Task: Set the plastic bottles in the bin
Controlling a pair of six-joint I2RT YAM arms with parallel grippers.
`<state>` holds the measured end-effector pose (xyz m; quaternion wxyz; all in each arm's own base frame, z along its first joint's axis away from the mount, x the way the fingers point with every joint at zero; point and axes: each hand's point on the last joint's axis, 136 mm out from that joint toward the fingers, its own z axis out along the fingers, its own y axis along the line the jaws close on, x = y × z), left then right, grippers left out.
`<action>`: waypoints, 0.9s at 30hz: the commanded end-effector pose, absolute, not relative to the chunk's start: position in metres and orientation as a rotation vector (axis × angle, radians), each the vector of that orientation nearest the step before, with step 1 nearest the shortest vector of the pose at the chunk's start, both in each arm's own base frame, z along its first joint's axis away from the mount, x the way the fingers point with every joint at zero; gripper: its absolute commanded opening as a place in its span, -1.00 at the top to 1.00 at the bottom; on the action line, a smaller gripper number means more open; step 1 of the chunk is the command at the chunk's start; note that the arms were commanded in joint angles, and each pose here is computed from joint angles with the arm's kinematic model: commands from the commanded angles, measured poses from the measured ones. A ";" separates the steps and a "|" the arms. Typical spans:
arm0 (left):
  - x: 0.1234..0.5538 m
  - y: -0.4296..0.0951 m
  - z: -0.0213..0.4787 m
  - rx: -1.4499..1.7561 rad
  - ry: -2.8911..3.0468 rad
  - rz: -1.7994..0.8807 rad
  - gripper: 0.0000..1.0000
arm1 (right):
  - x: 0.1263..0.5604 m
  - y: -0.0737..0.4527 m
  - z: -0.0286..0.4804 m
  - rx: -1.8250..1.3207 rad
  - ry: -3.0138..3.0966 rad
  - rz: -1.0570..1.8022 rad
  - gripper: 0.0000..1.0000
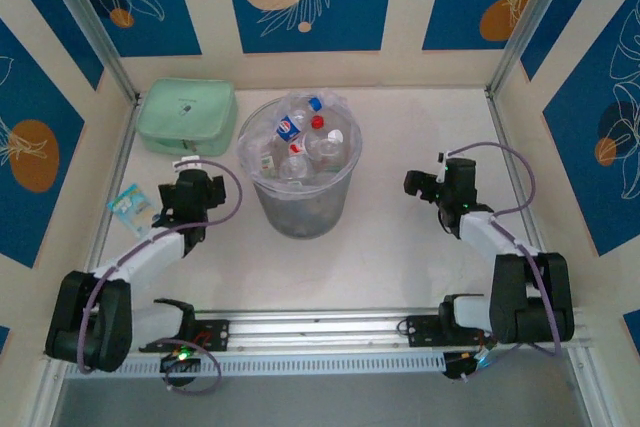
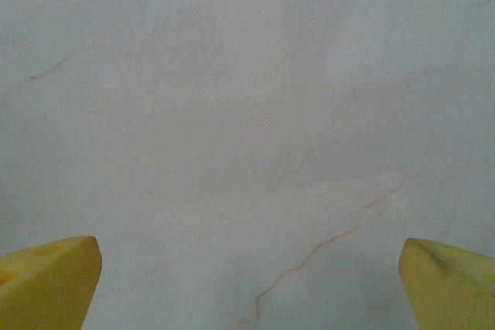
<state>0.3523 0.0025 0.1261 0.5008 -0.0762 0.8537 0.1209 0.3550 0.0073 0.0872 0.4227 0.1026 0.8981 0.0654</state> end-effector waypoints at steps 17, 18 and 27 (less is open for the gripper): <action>0.391 -0.012 0.092 0.037 1.901 0.160 -1.00 | 0.396 0.013 0.094 0.070 1.934 0.093 -0.98; 0.393 -0.012 0.093 0.036 1.903 0.143 -1.00 | 0.396 0.013 0.094 0.073 1.942 0.099 -0.98; 0.394 -0.011 0.094 0.030 1.883 0.147 -1.00 | 0.396 0.012 0.093 0.072 1.938 0.103 -0.98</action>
